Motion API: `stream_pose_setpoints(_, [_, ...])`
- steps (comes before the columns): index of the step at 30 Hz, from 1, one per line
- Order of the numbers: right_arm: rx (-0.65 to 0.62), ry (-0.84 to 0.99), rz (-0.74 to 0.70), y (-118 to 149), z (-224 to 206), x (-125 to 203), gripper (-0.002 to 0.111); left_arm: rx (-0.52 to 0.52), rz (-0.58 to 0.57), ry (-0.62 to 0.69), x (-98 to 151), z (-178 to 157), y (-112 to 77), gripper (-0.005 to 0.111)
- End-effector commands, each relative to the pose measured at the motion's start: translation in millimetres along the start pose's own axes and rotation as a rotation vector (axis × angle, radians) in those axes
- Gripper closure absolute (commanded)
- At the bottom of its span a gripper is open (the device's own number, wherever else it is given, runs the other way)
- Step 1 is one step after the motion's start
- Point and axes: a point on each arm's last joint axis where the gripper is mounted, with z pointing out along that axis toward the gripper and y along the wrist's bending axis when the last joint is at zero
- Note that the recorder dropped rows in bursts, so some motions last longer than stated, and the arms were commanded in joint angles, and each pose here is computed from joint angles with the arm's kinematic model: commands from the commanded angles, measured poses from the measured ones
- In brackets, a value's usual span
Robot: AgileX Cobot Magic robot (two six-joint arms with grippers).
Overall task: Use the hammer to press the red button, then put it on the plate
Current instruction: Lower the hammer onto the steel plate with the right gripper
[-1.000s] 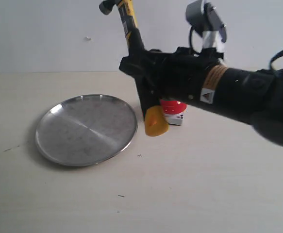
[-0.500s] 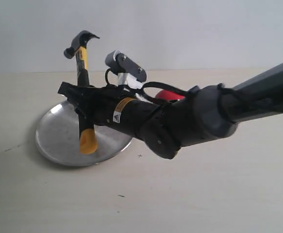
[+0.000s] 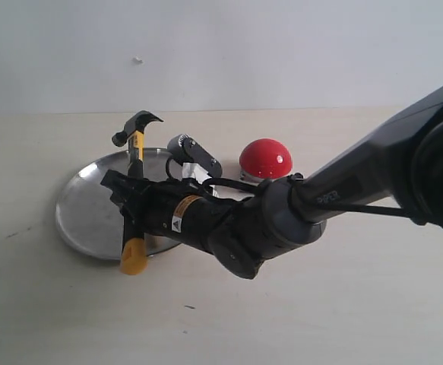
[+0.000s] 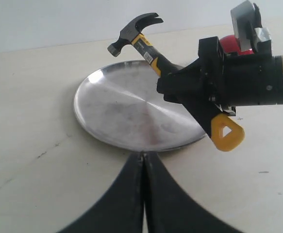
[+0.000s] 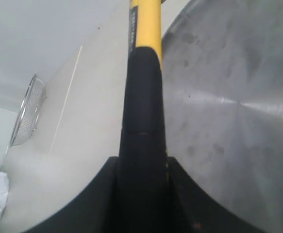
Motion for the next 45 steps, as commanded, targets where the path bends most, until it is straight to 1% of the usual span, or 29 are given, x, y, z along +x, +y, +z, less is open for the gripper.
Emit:
stream_pose_setpoints(1, [-0.135, -0.054, 0.018, 17.6, 1.1, -8.9, 0.108, -0.002, -0.007, -0.008, 0.3, -0.6, 0.3, 0.107])
stream_pose_setpoints(8, [-0.086, -0.031, 0.029, 14.1, 8.1, -7.7, 0.108, -0.002, -0.007, -0.008, 0.3, -0.6, 0.3, 0.107])
stream_pose_setpoints(13, [-0.091, -0.028, 0.058, 15.3, 9.0, -8.1, 0.108, -0.002, -0.007, -0.008, 0.3, -0.6, 0.3, 0.107])
stream_pose_setpoints(19, [-0.132, -0.026, 0.023, 32.0, 2.7, -14.7, 0.108, -0.002, -0.007, -0.008, 0.3, -0.6, 0.3, 0.107])
stream_pose_setpoints(22, [-0.099, -0.004, 0.002, 38.0, -1.5, -17.2, 0.108, -0.002, -0.007, -0.008, 0.3, -0.6, 0.3, 0.107])
stream_pose_setpoints(25, [-0.027, 0.021, -0.002, 36.0, -3.5, -17.3, 0.108, -0.002, -0.007, -0.008, 0.3, -0.6, 0.3, 0.107])
stream_pose_setpoints(28, [-0.015, 0.026, -0.002, 33.2, -2.5, -15.9, 0.108, -0.002, -0.007, -0.008, 0.3, -0.6, 0.3, 0.107])
stream_pose_setpoints(33, [0.019, 0.009, 0.074, 24.1, 0.6, -14.2, 0.108, -0.002, -0.007, -0.008, 0.3, -0.6, 0.3, 0.107])
stream_pose_setpoints(42, [0.018, -0.009, 0.071, 23.4, 1.0, -15.5, 0.108, -0.002, -0.007, -0.008, 0.3, -0.6, 0.3, 0.107])
stream_pose_setpoints(45, [0.021, -0.01, 0.044, 23.2, 1.0, -15.6, 0.108, -0.002, -0.007, -0.008, 0.3, -0.6, 0.3, 0.107])
